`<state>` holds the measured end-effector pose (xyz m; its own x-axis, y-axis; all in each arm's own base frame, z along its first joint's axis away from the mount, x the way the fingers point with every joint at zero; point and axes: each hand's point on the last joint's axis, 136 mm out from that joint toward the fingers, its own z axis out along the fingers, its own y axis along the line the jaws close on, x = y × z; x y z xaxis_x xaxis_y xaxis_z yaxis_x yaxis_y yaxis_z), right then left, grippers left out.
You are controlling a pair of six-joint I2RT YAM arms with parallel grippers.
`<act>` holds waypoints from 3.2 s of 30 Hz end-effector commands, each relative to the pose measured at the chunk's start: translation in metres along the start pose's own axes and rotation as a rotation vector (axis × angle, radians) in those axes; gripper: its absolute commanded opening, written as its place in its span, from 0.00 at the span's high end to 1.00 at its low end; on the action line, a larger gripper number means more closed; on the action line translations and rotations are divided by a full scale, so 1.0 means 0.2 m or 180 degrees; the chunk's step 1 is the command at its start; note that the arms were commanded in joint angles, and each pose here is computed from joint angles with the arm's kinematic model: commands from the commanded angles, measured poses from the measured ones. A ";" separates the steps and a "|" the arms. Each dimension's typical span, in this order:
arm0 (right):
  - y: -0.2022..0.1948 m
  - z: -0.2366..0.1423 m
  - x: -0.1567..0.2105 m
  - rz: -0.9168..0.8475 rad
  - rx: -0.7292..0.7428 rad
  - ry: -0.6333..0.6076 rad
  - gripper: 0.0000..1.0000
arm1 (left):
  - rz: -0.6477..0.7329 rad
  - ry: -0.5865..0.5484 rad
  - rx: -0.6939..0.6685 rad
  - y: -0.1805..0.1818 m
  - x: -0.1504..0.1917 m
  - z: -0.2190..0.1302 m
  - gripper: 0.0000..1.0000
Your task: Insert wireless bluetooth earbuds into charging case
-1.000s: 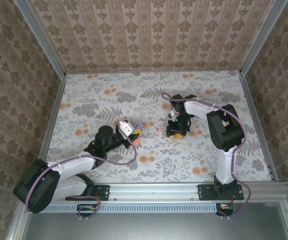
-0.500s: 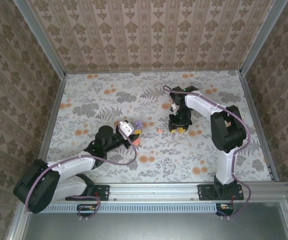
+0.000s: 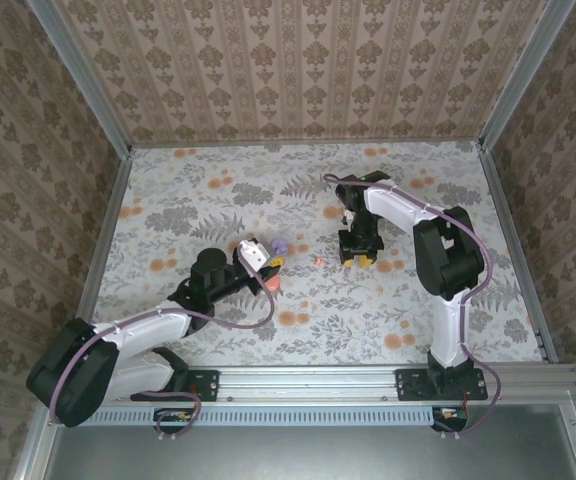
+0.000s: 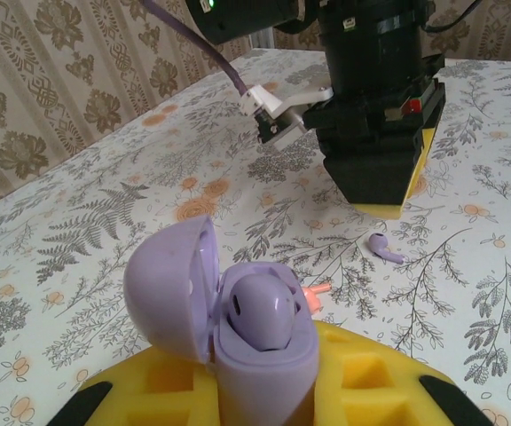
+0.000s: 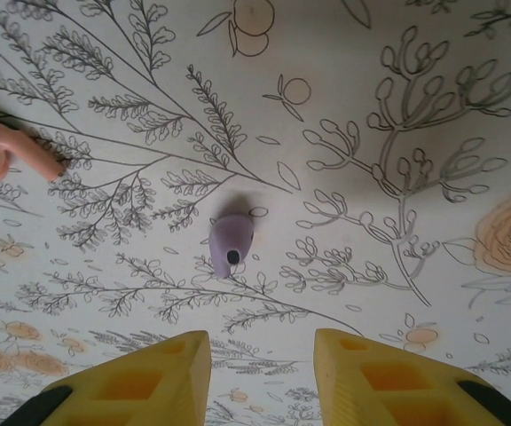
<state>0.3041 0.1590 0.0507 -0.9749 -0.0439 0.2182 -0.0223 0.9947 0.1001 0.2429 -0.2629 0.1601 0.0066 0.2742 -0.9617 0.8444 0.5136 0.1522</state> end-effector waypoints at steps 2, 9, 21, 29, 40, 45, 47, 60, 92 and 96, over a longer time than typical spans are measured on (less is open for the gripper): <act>0.05 0.02 -0.03 -0.0020 -0.0050 0.0049 0.63 | 0.0084 -0.0078 0.0030 0.01 -0.06 0.00 0.86; 0.06 0.08 -0.05 -0.0043 -0.0043 0.0083 0.64 | 0.0080 -0.0071 0.0024 0.01 -0.06 0.00 0.86; 0.07 0.15 -0.07 -0.0062 -0.0043 0.0132 0.66 | 0.0069 -0.0045 0.0013 0.02 -0.05 0.01 0.86; 0.07 0.20 -0.07 -0.0057 -0.0038 0.0152 0.69 | 0.0057 -0.0029 0.0011 0.02 -0.04 0.01 0.86; 0.04 0.21 -0.06 -0.0036 0.0021 0.0113 0.77 | 0.0043 -0.0025 0.0028 0.01 -0.04 0.01 0.86; 0.04 0.17 -0.07 -0.0014 0.0000 -0.0057 0.79 | 0.0022 -0.0007 0.0065 0.01 -0.03 0.03 0.86; 0.05 0.14 -0.09 0.0001 -0.0032 -0.0183 0.79 | 0.0000 -0.0017 0.0078 0.00 -0.03 0.03 0.86; 0.13 -0.16 -0.15 0.0161 -0.0584 -0.1273 0.80 | -0.0155 -0.0114 0.0215 -0.06 -0.02 0.17 0.87; 0.32 -0.84 0.00 -0.0370 -0.2230 -0.3434 0.81 | -0.0306 -0.0635 0.0456 -0.11 -0.23 0.46 0.88; 0.33 -0.86 0.00 -0.0377 -0.2353 -0.3479 0.81 | -0.0326 -0.0679 0.0466 -0.11 -0.25 0.46 0.88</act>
<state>0.3403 0.2047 0.2013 -0.6974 0.2756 -0.6615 -0.2815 0.7436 0.6065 0.2743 -0.3526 0.1614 -0.0098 0.1129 -0.9936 0.9036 0.4266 0.0396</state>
